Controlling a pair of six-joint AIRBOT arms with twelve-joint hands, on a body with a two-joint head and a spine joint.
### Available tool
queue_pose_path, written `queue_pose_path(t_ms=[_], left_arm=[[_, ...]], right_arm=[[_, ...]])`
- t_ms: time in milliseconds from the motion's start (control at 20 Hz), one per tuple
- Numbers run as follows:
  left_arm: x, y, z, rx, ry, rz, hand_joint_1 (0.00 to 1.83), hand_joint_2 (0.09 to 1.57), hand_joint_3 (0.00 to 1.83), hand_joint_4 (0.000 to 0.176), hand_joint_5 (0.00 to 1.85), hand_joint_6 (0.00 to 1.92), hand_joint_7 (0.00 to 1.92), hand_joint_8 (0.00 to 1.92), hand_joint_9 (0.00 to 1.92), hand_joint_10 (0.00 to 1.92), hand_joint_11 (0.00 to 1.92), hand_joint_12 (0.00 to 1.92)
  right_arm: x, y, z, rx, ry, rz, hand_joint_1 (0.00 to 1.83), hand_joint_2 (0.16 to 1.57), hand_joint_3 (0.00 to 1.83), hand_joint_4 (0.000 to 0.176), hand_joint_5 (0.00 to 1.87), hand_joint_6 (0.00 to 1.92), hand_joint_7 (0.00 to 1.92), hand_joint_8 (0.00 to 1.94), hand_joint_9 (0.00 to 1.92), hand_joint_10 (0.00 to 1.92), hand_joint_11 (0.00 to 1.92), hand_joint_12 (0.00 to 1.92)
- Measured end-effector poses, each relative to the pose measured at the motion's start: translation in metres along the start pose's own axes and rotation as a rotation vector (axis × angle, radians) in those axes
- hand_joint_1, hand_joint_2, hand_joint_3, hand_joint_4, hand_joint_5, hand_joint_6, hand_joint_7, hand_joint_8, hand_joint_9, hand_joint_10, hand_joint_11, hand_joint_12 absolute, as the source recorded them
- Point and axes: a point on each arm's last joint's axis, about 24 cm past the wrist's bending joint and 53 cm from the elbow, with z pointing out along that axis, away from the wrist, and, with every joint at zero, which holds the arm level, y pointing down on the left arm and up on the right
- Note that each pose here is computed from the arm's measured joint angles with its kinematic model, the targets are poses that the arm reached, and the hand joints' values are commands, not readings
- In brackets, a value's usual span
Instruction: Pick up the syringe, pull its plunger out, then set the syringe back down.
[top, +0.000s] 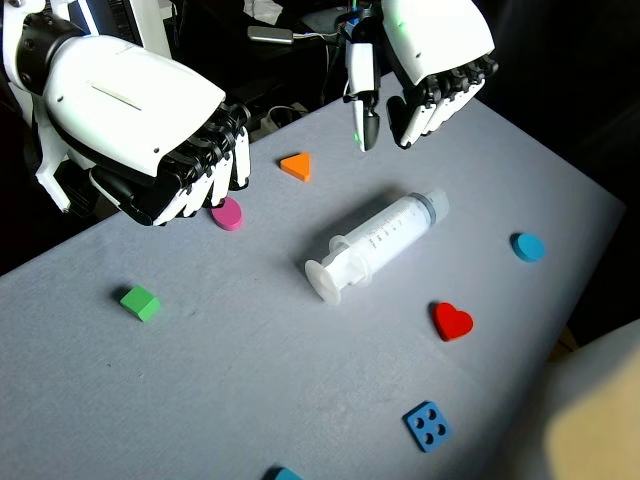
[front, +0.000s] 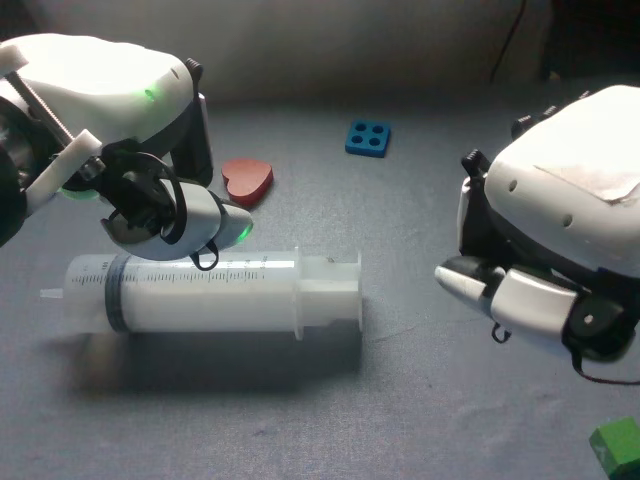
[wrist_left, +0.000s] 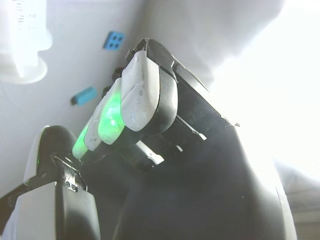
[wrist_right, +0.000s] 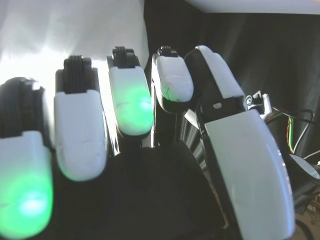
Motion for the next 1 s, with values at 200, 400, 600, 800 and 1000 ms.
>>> queue_pose_path(t_ms=[200,400,600,800,1000], left_arm=[[0.0,0.002,0.0,-0.01,0.001,-0.001,0.16,1.04,0.01,0.0,0.16,0.01,0.13,0.01,0.18,0.02,0.0,0.67],[-0.001,0.001,0.0,-0.004,-0.002,0.008,0.16,1.05,0.0,0.0,0.17,0.0,0.15,0.0,0.18,0.0,0.0,0.62],[0.013,0.006,-0.001,-0.02,0.029,0.025,0.16,1.05,0.0,0.0,0.16,0.0,0.15,0.0,0.18,0.0,0.0,0.64],[0.028,0.01,0.004,-0.047,0.052,0.06,0.5,0.95,0.0,0.0,0.14,0.0,0.14,0.0,0.18,0.0,0.0,0.62],[0.043,0.015,0.009,-0.099,0.043,-0.003,0.78,0.93,0.0,0.0,0.18,0.01,0.17,0.01,0.2,0.0,0.0,0.66]], right_arm=[[-0.002,-0.001,0.0,0.005,-0.004,-0.003,0.0,0.92,0.03,0.0,0.06,0.0,0.09,0.0,0.05,0.0,0.0,0.25],[-0.006,0.003,0.001,0.0,-0.012,-0.001,0.0,0.93,0.01,0.0,0.08,0.01,0.11,0.0,0.07,0.0,0.0,0.34],[0.001,0.0,0.002,0.02,0.014,-0.014,0.0,0.94,0.01,0.0,0.07,0.0,0.13,0.0,0.09,0.01,0.0,0.4],[-0.003,-0.003,0.002,0.037,0.004,-0.015,0.0,0.95,0.01,0.0,0.08,0.0,0.11,0.0,0.07,0.0,0.0,0.34],[0.0,-0.003,0.003,0.046,0.023,-0.01,0.0,0.95,0.0,0.0,0.08,0.0,0.11,0.0,0.08,0.01,0.0,0.4]])
